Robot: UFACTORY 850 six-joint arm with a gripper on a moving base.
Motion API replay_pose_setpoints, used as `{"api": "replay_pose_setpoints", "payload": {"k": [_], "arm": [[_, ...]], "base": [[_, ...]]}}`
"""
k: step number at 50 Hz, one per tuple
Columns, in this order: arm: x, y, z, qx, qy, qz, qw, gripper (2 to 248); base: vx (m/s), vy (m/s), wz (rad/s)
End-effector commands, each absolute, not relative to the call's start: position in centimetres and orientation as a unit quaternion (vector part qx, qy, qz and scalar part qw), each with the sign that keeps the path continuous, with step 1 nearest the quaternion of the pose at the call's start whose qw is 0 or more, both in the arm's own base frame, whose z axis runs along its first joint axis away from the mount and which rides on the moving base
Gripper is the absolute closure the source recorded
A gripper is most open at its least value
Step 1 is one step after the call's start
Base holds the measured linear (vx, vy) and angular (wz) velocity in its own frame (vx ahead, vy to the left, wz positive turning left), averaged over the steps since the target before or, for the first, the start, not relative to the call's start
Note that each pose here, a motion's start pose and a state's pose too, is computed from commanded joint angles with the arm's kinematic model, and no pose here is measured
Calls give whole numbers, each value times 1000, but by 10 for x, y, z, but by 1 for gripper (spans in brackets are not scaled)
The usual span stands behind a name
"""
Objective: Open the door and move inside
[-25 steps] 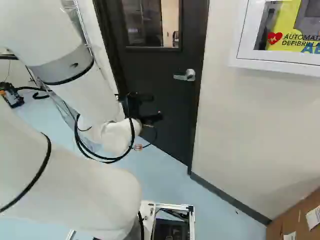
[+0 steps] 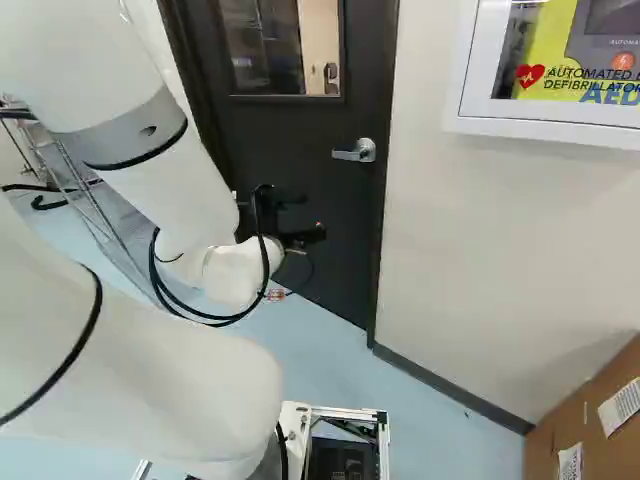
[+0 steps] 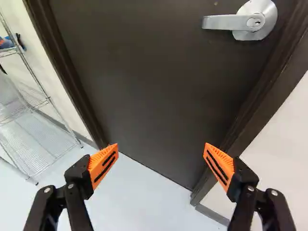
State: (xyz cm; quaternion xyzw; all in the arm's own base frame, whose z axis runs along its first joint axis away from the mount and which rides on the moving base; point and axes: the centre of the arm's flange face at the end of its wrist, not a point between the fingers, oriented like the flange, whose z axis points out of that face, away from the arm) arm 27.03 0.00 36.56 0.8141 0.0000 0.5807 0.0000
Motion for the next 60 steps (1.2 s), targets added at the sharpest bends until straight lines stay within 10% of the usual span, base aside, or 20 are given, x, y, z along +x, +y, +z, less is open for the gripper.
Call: {"api": "replay_pose_setpoints", "payload": {"k": [60], "arm": [[270, 0, 366, 814, 0, 581, 0, 3]], "base": [[71, 72, -227]]}}
